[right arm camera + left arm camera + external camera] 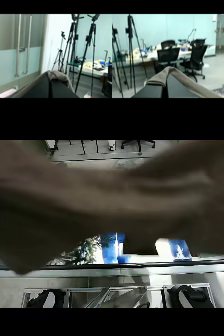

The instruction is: Fold the shirts.

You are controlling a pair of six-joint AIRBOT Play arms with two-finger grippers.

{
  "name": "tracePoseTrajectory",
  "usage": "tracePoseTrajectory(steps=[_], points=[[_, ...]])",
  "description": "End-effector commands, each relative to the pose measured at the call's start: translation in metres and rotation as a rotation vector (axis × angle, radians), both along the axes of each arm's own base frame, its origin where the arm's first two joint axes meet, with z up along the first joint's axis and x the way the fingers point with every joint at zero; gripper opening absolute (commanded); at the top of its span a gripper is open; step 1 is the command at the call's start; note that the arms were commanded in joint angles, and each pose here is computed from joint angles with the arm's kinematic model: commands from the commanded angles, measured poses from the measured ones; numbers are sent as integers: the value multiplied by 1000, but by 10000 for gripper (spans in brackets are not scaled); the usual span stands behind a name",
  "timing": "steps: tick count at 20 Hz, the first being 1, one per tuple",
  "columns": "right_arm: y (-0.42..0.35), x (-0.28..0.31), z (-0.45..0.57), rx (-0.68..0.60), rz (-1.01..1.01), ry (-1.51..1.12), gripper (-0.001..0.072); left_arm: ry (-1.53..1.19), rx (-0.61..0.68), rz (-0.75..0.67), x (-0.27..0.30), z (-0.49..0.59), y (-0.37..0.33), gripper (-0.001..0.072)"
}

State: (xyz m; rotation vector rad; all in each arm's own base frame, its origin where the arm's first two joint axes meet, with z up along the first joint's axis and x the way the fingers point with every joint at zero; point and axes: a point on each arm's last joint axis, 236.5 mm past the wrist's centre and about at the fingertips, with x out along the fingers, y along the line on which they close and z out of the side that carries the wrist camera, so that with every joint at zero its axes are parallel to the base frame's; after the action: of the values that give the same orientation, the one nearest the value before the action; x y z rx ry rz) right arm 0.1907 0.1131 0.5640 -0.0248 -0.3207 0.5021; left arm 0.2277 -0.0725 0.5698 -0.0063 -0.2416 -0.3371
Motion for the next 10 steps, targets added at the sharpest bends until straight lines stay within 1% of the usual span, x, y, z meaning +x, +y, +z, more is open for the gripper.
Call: tracePoseTrajectory(steps=[1, 3, 5, 8, 9, 10], points=[[-4, 36, -29, -45, -20, 125, 20, 294, -14, -45, 53, -65, 11, 15], [-4, 93, -85, -30, 7, 374, 20, 602, -73, -127, 103, -141, 22, 15], [-3, 152, -165, -21, 43, 657, 19, 873, -144, -270, 136, -219, 18, 15], [-7, 219, -304, 36, 49, 1003, 19, 1146, -182, -410, 177, -341, -6, 15], [-10, 233, -355, 69, 29, 1099, 19, 1236, -212, -416, 188, -387, -14, 15], [-15, 242, -400, 109, -1, 1168, 19, 1315, -231, -388, 198, -431, -17, 15]])
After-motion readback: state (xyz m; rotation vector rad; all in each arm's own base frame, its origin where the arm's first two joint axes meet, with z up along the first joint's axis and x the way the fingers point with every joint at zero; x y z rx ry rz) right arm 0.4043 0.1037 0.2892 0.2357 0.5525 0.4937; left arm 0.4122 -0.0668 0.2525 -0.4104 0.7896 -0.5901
